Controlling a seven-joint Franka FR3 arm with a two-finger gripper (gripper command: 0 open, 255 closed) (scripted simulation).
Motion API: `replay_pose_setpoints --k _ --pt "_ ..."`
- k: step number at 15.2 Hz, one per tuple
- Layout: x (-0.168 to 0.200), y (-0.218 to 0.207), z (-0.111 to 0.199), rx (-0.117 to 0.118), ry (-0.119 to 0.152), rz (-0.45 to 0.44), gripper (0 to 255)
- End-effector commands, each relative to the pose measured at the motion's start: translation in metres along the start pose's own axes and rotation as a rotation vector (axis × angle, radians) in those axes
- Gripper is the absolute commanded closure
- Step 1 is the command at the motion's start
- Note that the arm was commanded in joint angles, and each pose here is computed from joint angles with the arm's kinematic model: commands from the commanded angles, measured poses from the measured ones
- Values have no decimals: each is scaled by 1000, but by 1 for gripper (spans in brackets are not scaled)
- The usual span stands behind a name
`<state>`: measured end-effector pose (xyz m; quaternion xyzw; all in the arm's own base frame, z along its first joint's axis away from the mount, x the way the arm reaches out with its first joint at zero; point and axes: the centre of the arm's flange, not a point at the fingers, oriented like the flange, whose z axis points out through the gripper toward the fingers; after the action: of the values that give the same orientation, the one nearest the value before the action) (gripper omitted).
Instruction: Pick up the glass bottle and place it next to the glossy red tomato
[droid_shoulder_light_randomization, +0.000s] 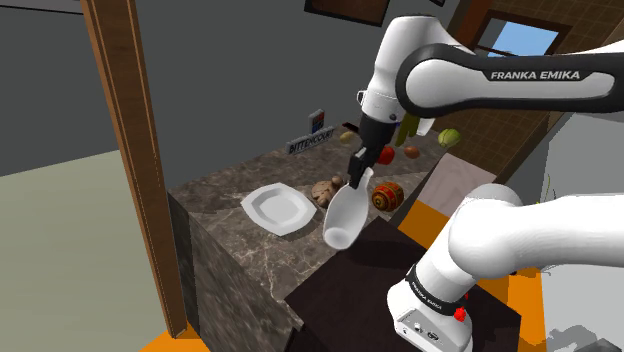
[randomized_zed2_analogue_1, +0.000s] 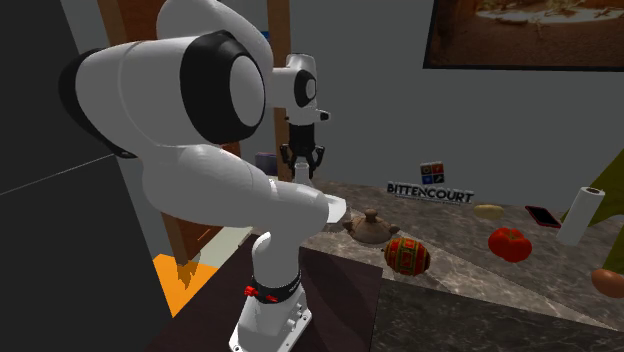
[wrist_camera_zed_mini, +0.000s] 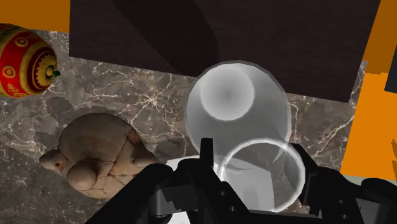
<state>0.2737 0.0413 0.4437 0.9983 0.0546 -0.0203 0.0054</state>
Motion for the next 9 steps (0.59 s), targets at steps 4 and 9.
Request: replay_pose_setpoints --k 4,9 --pt "-1 1 -26 0 0 0 255" --pt "-2 1 -52 0 0 0 255"
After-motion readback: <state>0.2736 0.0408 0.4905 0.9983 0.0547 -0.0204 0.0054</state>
